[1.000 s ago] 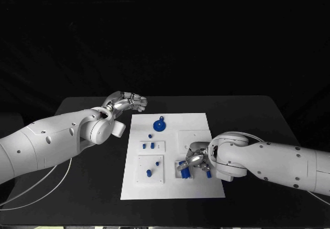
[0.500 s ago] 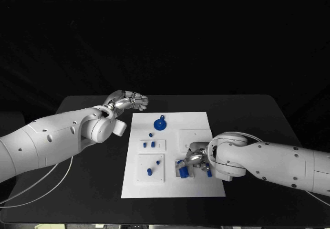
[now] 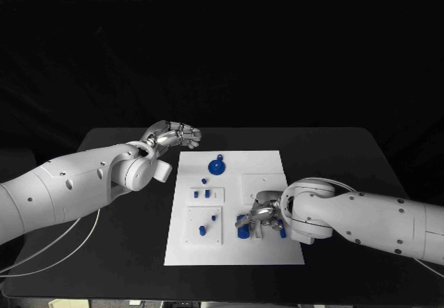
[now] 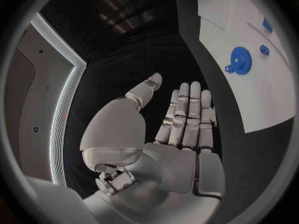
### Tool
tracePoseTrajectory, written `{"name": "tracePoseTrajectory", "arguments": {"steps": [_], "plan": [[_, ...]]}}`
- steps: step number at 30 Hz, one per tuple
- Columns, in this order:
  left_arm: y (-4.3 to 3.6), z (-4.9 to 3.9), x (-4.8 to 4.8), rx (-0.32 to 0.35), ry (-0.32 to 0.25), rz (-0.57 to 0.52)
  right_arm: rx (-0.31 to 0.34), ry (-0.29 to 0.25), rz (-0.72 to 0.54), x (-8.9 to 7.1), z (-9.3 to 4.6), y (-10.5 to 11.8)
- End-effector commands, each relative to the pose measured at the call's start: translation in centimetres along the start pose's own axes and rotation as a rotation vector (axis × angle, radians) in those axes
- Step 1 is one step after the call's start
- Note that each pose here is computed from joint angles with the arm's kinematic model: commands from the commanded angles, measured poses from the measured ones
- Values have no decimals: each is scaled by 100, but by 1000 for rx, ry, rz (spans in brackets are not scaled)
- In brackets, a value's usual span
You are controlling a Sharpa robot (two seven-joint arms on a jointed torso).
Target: Assemble the parts on the task board
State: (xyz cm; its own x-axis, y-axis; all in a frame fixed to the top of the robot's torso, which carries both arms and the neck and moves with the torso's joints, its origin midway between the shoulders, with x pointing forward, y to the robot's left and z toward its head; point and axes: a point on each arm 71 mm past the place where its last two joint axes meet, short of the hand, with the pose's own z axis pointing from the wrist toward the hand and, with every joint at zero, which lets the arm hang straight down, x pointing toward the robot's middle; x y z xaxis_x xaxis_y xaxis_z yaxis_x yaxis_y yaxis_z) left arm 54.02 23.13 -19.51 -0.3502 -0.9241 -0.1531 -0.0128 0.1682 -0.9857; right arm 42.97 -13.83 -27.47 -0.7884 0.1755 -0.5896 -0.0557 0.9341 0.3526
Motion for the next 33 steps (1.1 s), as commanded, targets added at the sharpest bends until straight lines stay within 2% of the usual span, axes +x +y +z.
{"name": "tracePoseTrajectory", "arguments": {"steps": [1, 5, 10, 16, 24, 33], "plan": [[-16, 5, 15, 7, 7, -4, -9, 5, -21, 40, -6, -23], [-14, 2, 7, 6, 6, -4, -69, 28, -25, 75, -60, -26], [-11, -1, 3, 5, 12, -6, -106, -3, 14, 75, -130, -37], [-10, -2, -3, 4, 10, -5, -107, -1, 26, 76, -183, -96], [-11, -2, 3, 5, 12, -6, -95, 18, 25, 83, -181, -127], [-12, -2, 3, 6, 13, -6, -74, -8, 25, 66, -154, -118]]}}
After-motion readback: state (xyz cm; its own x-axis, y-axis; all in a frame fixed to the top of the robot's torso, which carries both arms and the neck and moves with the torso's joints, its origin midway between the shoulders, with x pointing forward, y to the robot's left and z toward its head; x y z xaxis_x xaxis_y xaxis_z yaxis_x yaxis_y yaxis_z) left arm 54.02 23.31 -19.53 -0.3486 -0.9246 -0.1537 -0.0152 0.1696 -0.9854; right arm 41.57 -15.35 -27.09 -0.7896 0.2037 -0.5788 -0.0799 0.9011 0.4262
